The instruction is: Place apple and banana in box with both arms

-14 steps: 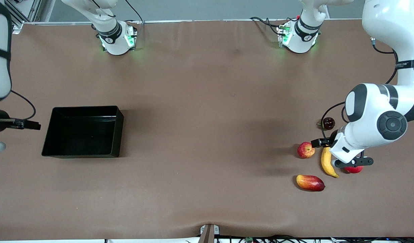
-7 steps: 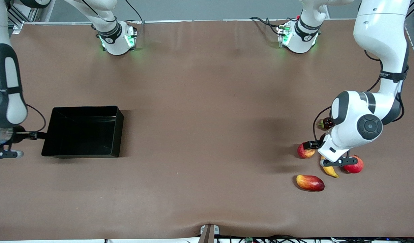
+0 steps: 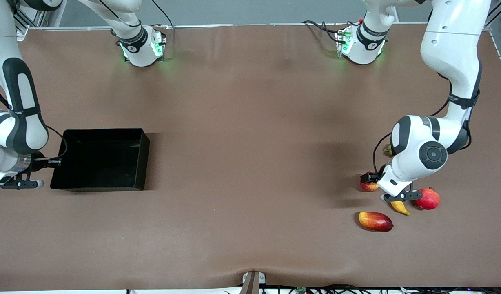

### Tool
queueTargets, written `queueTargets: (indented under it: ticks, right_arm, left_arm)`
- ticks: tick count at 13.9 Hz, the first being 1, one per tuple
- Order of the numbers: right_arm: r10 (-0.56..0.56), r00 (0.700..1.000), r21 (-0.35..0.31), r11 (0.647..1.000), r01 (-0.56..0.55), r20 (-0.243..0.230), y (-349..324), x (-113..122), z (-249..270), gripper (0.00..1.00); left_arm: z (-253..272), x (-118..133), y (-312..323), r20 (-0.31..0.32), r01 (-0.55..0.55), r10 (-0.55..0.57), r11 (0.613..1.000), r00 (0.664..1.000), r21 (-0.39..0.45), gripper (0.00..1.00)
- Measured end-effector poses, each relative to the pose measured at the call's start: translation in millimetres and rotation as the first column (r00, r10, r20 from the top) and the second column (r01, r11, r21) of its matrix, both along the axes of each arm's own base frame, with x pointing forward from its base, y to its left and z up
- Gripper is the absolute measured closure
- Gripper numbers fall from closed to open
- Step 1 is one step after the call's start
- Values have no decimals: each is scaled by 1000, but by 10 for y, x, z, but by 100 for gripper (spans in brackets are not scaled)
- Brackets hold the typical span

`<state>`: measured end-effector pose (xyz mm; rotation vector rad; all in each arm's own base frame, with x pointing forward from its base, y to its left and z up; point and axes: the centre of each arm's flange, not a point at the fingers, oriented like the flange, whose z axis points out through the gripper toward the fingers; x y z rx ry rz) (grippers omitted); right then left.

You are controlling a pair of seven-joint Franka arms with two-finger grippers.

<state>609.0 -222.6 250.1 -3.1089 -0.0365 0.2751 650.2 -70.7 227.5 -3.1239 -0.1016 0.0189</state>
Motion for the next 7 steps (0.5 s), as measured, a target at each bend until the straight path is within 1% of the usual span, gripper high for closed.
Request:
queueTargets:
  ticks: [1, 2, 4, 6, 7]
  right_arm:
    - [3, 1000, 4, 1000, -3, 2, -8, -2, 3, 92]
    - [1, 1000, 8, 1000, -1, 5, -9, -1, 13, 94]
    - [4, 1000, 11, 1000, -5, 1, 1, 2, 43, 94]
    - [11, 999, 33, 999, -10, -34, 63, 52, 213, 94]
    - [12, 998, 63, 998, -8, -58, 149, 113, 397, 94]
  left_arm:
    - [-59, 2, -10, 4, 1, -1, 1000, 1000, -1, 0]
    - [-113, 1, -19, 5, 1, -1, 1000, 1000, -3, 0]
    - [-203, -8, -22, -1, 0, 0, 1000, 1000, -3, 0]
    - [-272, -22, -21, -11, 0, 0, 1000, 1000, -2, 1]
    - [-292, -26, -21, -14, 0, 0, 1000, 1000, -2, 4]
